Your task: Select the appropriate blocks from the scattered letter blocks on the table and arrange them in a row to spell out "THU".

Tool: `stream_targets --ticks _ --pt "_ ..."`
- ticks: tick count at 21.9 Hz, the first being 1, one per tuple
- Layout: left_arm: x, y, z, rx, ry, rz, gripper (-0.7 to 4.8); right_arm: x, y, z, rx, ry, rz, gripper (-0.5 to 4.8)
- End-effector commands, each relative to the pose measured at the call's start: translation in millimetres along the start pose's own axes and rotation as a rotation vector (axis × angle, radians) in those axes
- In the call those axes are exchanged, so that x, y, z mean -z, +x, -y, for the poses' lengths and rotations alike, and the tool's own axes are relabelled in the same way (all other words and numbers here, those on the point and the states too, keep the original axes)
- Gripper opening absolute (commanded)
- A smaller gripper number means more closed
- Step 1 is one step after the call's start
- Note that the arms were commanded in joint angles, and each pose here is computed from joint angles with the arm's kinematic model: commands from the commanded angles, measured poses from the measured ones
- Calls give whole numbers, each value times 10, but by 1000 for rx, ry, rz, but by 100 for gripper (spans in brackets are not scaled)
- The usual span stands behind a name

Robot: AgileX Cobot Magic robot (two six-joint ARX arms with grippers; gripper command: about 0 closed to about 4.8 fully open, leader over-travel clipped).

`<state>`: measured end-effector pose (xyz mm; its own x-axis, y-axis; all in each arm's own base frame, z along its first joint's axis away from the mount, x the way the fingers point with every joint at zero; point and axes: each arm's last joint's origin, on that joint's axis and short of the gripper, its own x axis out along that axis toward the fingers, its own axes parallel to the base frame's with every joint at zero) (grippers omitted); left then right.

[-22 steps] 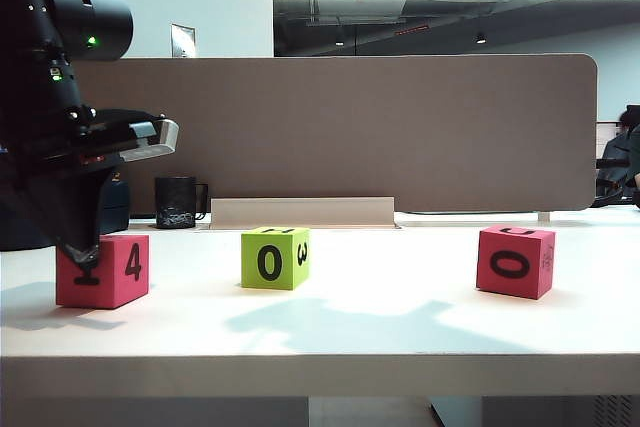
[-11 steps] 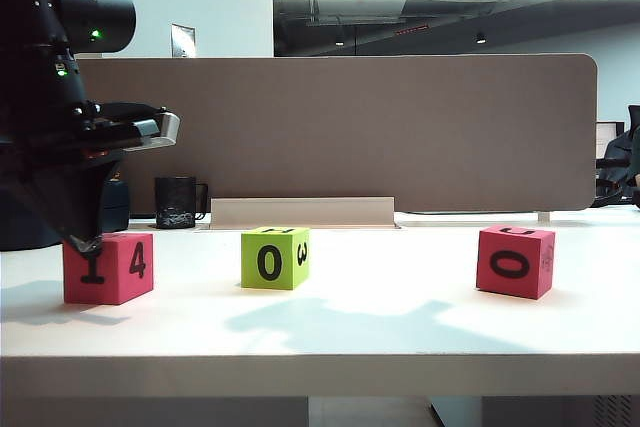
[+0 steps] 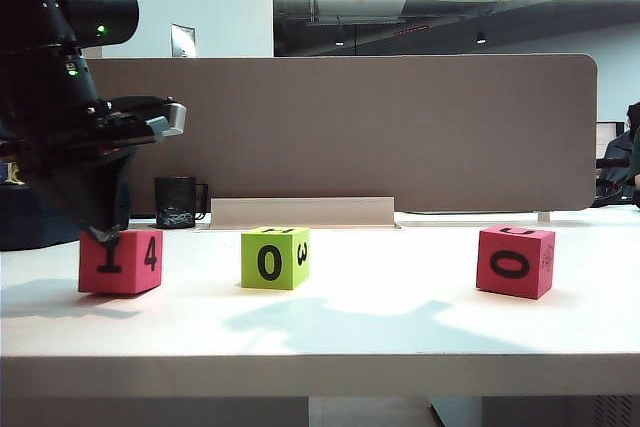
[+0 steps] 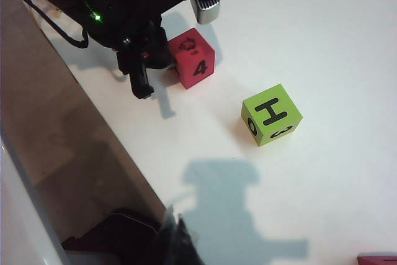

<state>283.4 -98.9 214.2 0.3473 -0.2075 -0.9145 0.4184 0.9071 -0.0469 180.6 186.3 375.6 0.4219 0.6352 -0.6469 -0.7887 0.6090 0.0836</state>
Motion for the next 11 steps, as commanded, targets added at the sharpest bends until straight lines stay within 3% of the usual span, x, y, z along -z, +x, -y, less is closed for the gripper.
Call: stream_targets --ticks 1,8,11 --pt "-103 -70 -13 -50 6 61 -6 -22 -16 -8 0 -7 19 -5" --pt "-383 -305 -22 -83 38 193 -6 -16 -13 -6 0 -6 14 -5" --pt "-338 -328 -16 -78 27 141 -6 -4 -13 -6 1 -5 2 -5"
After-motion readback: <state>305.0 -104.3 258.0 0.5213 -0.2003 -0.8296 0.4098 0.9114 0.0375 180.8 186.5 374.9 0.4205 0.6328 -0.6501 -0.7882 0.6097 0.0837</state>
